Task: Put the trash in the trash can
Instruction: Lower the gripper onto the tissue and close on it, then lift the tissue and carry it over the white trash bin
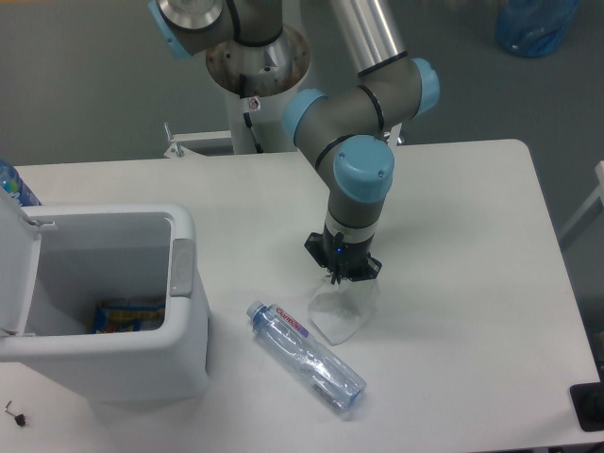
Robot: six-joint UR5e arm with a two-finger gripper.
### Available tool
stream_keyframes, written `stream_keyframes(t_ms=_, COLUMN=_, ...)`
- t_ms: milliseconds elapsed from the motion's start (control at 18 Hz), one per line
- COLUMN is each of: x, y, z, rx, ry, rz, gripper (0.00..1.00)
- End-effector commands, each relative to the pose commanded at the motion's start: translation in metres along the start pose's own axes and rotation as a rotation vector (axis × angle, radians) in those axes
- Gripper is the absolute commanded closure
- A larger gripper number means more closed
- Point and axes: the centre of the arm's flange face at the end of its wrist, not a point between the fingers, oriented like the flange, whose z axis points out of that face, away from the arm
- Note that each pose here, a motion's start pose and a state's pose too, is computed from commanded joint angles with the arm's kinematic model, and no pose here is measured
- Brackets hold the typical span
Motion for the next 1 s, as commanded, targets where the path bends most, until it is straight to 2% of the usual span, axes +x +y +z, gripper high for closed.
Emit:
stream_keyframes(t_ms=167, x=-0.017, y=-0.001, z=-0.026, rx=0.028, ry=-0.04, rz=-0.007, gripper=1.0)
stream_keyframes(t_ms=333, x=-0.038, y=0.002, z=-0.086, rx=0.112, ry=-0.12, rz=-0.042, gripper=1.0)
stream_keyframes(t_ms=389, x=-0.042, y=0.001, z=-0.099, rx=0.165, ry=-0.117, rz=-0.052, gripper=1.0)
stream_keyframes(t_ms=667, x=-0.048, y=0.007, z=-0.173, rx=0.44, ry=-0.063, rz=-0.252, gripper=1.0)
stream_keyframes(t_ms=1000, x=-0.026, y=-0.019, z=-0.272, rx=0.639, ry=-0.028, rz=-0.496, gripper=1.0)
